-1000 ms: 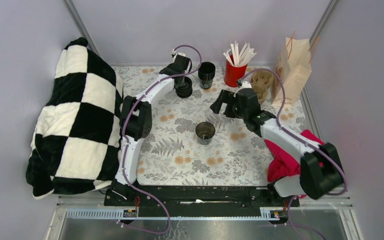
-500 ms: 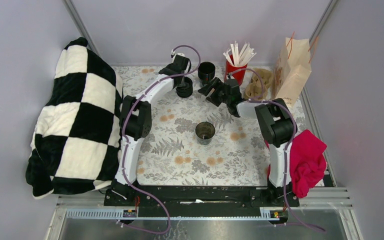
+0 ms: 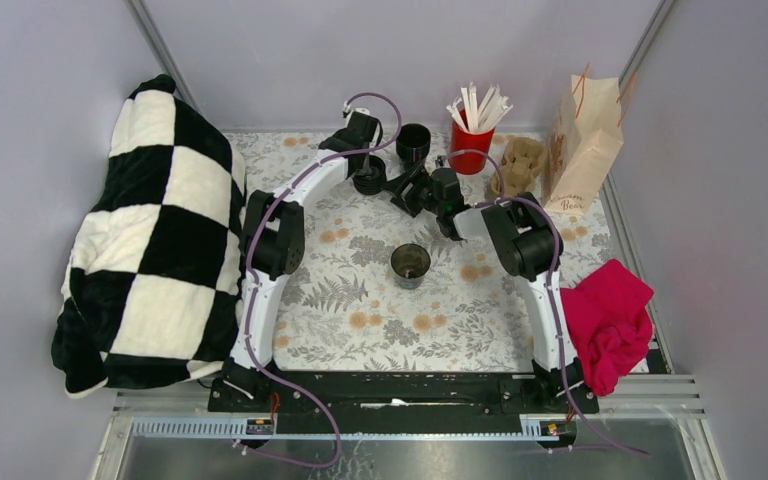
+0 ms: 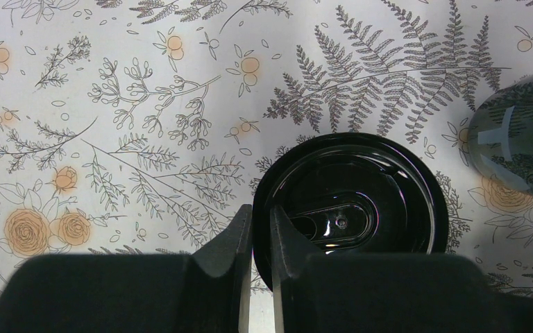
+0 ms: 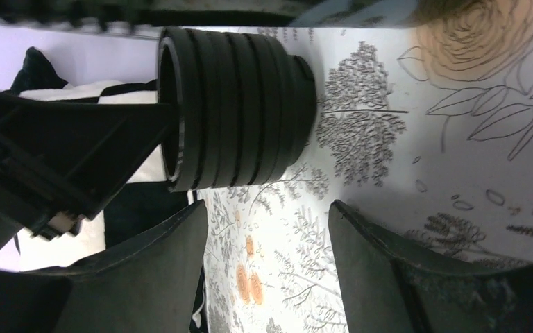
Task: Pack the takeout coffee
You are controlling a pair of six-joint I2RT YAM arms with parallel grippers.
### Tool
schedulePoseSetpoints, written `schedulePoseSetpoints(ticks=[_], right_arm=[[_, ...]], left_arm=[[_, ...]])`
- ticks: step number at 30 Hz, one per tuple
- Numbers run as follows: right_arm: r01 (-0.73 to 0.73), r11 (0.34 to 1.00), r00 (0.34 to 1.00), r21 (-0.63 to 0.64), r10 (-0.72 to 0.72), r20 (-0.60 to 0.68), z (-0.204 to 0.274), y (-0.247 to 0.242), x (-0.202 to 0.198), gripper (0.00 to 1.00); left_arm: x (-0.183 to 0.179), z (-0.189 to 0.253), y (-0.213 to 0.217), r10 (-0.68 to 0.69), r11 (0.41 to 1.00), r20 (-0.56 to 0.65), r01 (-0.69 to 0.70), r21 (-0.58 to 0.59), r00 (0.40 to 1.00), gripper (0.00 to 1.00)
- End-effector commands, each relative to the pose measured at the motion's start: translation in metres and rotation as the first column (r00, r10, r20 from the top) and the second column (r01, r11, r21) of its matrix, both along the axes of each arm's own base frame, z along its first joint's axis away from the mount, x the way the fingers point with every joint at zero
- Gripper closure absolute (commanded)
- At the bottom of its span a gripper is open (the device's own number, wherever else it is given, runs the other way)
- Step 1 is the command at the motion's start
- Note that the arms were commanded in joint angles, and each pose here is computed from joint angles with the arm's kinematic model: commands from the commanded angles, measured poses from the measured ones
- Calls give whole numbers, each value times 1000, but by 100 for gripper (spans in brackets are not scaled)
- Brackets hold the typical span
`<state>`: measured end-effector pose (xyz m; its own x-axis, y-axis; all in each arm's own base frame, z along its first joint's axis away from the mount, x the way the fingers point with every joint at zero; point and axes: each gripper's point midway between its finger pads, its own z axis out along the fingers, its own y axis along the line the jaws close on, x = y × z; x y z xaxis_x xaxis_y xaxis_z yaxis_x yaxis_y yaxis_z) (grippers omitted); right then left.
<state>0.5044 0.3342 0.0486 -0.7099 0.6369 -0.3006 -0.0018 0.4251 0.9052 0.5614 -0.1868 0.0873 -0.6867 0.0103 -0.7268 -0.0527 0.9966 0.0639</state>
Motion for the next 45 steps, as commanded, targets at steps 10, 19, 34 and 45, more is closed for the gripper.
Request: schedulePoseSetpoints(ticks=[10,19,34,45], right_arm=[[35,989,999,141,-40,33,-1,10,18,26],[54,993,998,109,-52,-18,-18,12,26,31],[86,996,993,-15,-87,-74,-39,7,29,34],[71,994,996,-84,-75,-45,-38,3,26,35]], left_arm=[[5,0,-4,-2,999,14,2,-38,1000,98],[4,-1,-5,-6,999,7,6,-49,1000,98],[2,4,-13,-37,995,6,37,-89,999,99],[5,28,-5,-10,987,27,14,-159,1000,99]])
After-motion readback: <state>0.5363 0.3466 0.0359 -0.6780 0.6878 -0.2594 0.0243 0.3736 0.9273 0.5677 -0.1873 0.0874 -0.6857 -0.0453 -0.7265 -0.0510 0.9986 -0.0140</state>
